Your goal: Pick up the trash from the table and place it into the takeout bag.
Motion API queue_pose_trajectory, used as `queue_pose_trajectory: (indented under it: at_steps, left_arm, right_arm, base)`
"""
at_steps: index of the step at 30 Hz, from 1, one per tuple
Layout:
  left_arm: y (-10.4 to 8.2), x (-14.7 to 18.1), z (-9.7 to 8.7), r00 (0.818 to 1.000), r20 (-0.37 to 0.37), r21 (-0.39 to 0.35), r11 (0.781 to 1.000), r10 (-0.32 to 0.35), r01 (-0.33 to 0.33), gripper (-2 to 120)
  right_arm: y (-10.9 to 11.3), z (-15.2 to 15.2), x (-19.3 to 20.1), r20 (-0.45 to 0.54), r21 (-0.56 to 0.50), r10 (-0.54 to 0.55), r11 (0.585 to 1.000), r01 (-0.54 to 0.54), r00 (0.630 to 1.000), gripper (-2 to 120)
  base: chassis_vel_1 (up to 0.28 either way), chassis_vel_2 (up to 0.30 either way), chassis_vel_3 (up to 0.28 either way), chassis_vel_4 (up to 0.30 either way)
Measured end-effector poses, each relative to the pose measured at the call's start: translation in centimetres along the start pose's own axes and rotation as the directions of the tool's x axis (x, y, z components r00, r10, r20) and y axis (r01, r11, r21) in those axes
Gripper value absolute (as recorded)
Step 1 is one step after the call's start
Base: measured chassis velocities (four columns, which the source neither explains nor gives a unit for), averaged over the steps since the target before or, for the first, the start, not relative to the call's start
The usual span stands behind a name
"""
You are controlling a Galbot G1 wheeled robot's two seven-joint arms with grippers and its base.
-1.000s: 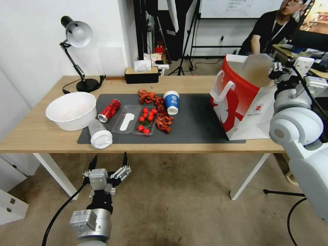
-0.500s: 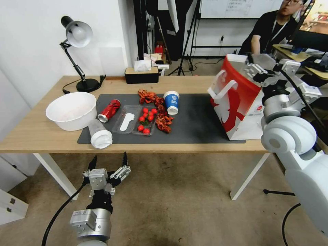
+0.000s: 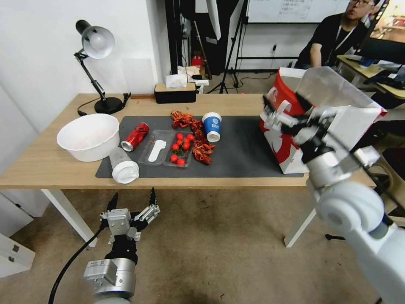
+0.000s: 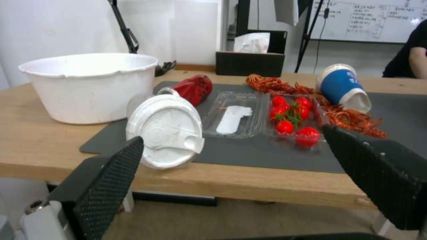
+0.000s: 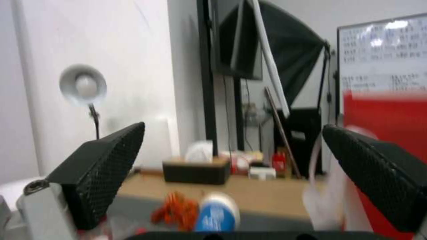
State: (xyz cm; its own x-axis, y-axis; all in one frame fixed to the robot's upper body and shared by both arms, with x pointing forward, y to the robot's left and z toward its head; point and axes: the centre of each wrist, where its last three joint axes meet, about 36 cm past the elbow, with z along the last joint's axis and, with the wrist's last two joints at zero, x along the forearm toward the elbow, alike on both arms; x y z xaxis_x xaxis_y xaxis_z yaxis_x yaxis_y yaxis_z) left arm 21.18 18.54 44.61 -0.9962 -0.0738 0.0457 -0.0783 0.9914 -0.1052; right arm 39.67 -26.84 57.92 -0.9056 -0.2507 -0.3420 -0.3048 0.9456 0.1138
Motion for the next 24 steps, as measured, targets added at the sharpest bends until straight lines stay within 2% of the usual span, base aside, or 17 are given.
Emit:
queue_pose_trajectory:
  at_steps: [7, 8, 10, 11, 15, 17, 19, 24]
  left_arm:
    - [0.0, 0.0, 0.0, 1.000, 0.002, 0.001, 1.000, -0.001, 0.001, 100]
    - [0.0, 0.0, 0.0, 1.000, 0.001, 0.005, 1.000, -0.002, 0.002, 100]
    - [0.1, -0.1, 0.0, 1.000, 0.001, 0.008, 1.000, -0.005, 0.005, 100]
    - [0.1, -0.1, 0.0, 1.000, 0.001, 0.008, 1.000, -0.005, 0.005, 100]
    - [0.2, -0.1, 0.1, 1.000, 0.001, 0.012, 1.000, -0.008, 0.008, 100]
    - [0.2, -0.1, 0.1, 1.000, 0.001, 0.012, 1.000, -0.007, 0.007, 100]
    - [0.2, -0.1, 0.1, 1.000, 0.001, 0.012, 1.000, -0.008, 0.008, 100]
    - [0.2, -0.2, 0.1, 1.000, 0.001, 0.013, 1.000, -0.008, 0.008, 100]
  right_arm:
    - [0.3, 3.3, 3.2, -0.027, 0.011, -0.081, 0.997, 0.081, 0.996, 100]
    - [0.3, 4.9, 4.8, -0.054, 0.017, -0.080, 0.997, 0.081, 0.995, 100]
    - [0.2, 7.8, 7.9, -0.091, 0.028, -0.044, 0.998, 0.047, 0.995, 100]
    - [0.2, 7.8, 7.9, -0.091, 0.028, -0.044, 0.998, 0.047, 0.995, 100]
    - [0.2, 10.9, 11.6, -0.135, 0.056, 0.024, 0.998, -0.016, 0.991, 100]
    - [0.2, 11.3, 12.2, -0.139, 0.068, 0.044, 0.997, -0.035, 0.989, 100]
    - [0.9, 12.3, 14.0, -0.164, 0.085, 0.114, 0.991, -0.101, 0.980, 100]
    - [1.7, 13.0, 15.4, -0.211, 0.080, 0.158, 0.986, -0.144, 0.965, 100]
  base:
    - [0.000, 0.000, 0.000, 0.000]
    - [0.000, 0.000, 0.000, 0.000]
    - [0.000, 0.000, 0.000, 0.000]
    - [0.000, 0.000, 0.000, 0.000]
    - [0.000, 0.000, 0.000, 0.000]
    - [0.000, 0.000, 0.000, 0.000]
    - [0.000, 0.000, 0.000, 0.000]
    - [0.000, 0.000, 0.000, 0.000]
